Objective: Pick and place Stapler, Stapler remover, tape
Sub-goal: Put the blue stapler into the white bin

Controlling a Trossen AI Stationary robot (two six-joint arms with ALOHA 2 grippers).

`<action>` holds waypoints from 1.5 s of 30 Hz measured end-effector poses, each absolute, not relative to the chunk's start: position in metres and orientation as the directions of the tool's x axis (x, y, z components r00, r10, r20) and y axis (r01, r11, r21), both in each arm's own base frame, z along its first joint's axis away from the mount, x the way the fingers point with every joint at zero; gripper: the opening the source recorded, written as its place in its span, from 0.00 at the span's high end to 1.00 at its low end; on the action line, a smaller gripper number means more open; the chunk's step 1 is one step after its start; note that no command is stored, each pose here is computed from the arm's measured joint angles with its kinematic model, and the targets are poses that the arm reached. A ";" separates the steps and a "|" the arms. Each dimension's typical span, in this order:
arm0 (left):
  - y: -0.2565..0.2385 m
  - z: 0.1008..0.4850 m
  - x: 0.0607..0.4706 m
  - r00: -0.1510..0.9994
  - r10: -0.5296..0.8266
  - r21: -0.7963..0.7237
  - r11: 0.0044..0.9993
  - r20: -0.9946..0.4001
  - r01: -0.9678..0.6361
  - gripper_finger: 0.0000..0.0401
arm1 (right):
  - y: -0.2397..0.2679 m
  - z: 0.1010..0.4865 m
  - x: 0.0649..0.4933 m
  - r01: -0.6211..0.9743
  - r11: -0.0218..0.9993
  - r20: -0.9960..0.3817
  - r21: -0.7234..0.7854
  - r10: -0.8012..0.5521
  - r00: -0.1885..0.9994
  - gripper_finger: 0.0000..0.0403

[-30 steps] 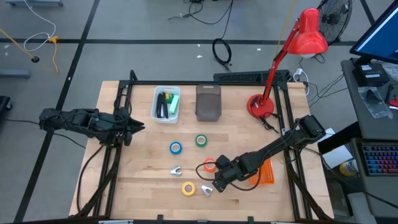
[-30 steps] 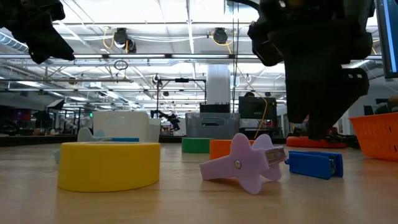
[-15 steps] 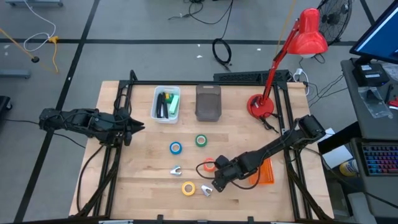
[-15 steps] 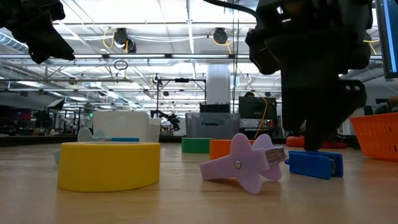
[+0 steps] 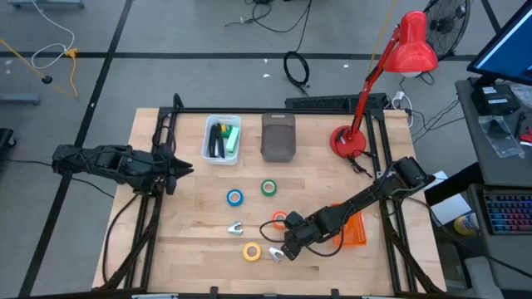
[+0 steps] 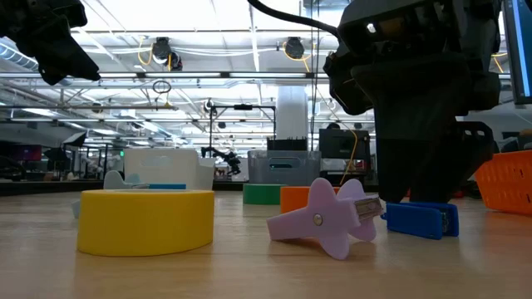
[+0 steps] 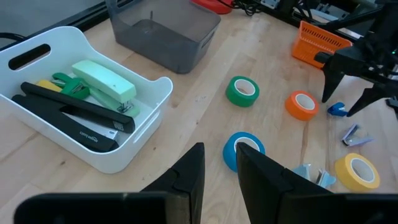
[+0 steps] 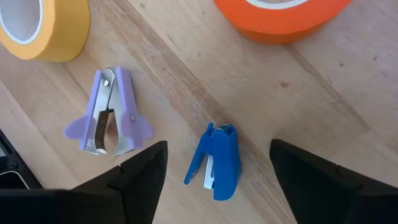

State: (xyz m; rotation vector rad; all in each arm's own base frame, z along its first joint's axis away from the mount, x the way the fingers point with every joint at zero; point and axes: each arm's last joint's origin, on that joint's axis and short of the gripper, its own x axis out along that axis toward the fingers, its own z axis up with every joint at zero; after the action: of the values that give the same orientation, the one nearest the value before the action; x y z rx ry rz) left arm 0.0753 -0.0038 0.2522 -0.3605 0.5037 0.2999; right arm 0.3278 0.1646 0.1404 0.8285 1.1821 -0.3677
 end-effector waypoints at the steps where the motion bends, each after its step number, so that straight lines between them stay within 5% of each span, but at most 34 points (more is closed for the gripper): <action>1: -0.004 0.252 0.075 0.835 0.190 -0.260 0.894 -0.517 -0.364 0.77 | 0.165 0.140 0.328 0.652 0.659 -0.917 0.375 0.161 0.365 0.30; 30: -0.004 0.252 0.075 0.834 0.189 -0.256 0.896 -0.518 -0.362 0.77 | 0.164 0.139 0.329 0.628 0.684 -0.911 0.371 0.136 0.389 0.31; 45: -0.004 0.252 0.075 0.834 0.189 -0.255 0.897 -0.518 -0.362 0.77 | 0.158 0.133 0.317 0.667 0.707 -0.965 0.234 0.084 0.249 0.35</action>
State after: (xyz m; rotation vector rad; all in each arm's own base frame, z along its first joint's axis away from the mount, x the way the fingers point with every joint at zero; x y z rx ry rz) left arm 0.0753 -0.0038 0.2521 -0.3551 0.5056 0.2984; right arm 0.3166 0.1579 0.1334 0.7181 1.2788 -0.4473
